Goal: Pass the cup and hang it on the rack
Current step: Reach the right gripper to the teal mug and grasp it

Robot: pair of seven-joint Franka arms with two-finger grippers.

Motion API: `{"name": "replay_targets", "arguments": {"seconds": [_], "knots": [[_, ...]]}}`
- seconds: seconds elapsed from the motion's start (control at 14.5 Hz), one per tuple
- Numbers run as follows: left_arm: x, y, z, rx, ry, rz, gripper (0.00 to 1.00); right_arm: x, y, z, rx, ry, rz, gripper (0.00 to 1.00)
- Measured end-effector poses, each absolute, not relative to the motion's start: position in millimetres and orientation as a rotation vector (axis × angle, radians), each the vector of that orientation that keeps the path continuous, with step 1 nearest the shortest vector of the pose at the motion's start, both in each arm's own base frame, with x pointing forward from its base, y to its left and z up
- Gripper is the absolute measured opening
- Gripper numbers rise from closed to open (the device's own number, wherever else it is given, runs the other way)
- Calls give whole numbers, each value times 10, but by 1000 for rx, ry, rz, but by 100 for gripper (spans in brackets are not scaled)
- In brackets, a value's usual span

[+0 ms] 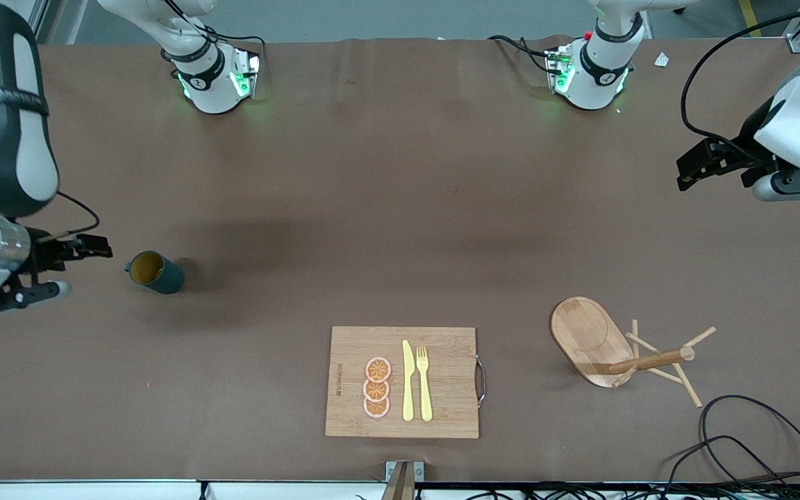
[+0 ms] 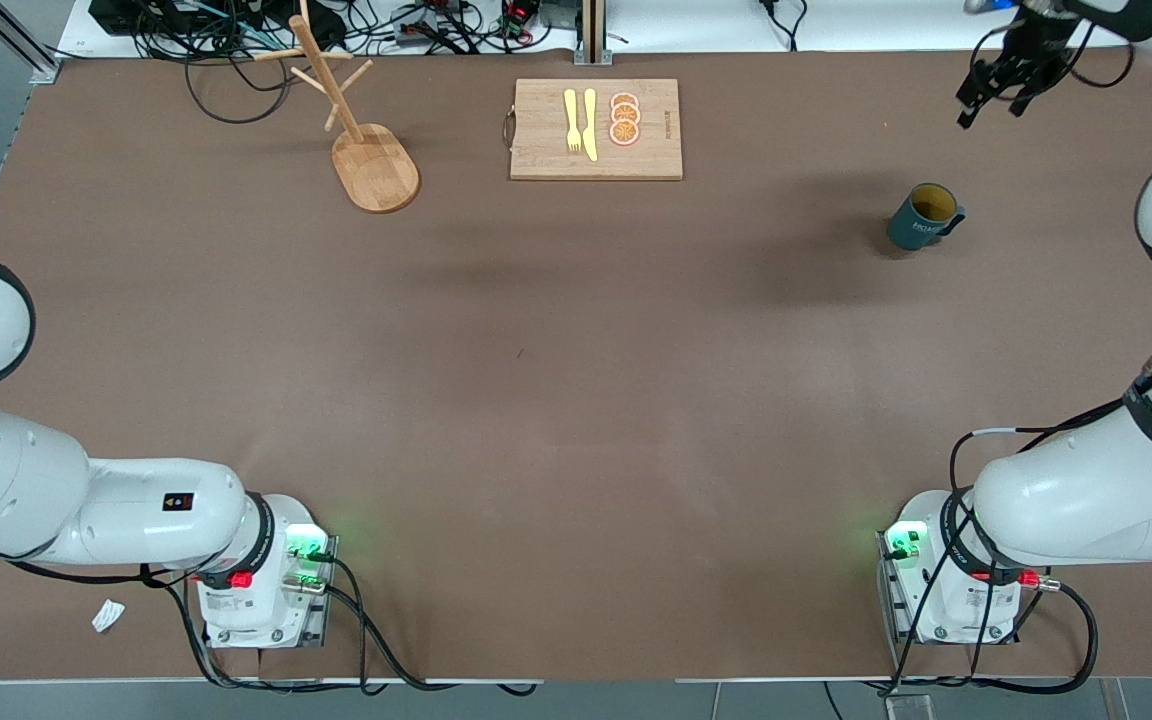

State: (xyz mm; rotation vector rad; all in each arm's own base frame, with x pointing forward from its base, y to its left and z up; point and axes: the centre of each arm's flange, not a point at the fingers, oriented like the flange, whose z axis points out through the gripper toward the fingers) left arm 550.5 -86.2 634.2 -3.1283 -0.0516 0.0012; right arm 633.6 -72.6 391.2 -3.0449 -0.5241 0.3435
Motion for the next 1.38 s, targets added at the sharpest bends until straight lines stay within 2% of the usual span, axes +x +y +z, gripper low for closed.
{"name": "replay_targets", "arguments": {"seconds": [0.21, 0.48, 0.83, 0.97, 1.38], "knots": [[5505, -862, 6342, -3128, -52, 1, 100, 6333, -748, 3392, -2984, -736, 350, 100], [5505, -862, 6343, -3128, -52, 1, 100, 6134, -841, 2843, -2925, -946, 297, 100], [5505, -861, 6343, -3128, -52, 1, 100, 5881, -927, 2404, -2933, -975, 243, 100], [5506, -861, 6342, -3128, -52, 1, 100, 5827, -903, 2314, -2935, -980, 225, 96], [5506, -856, 6342, -3128, -50, 1, 100, 5842, -794, 2318, -2920, -972, 192, 33]]}}
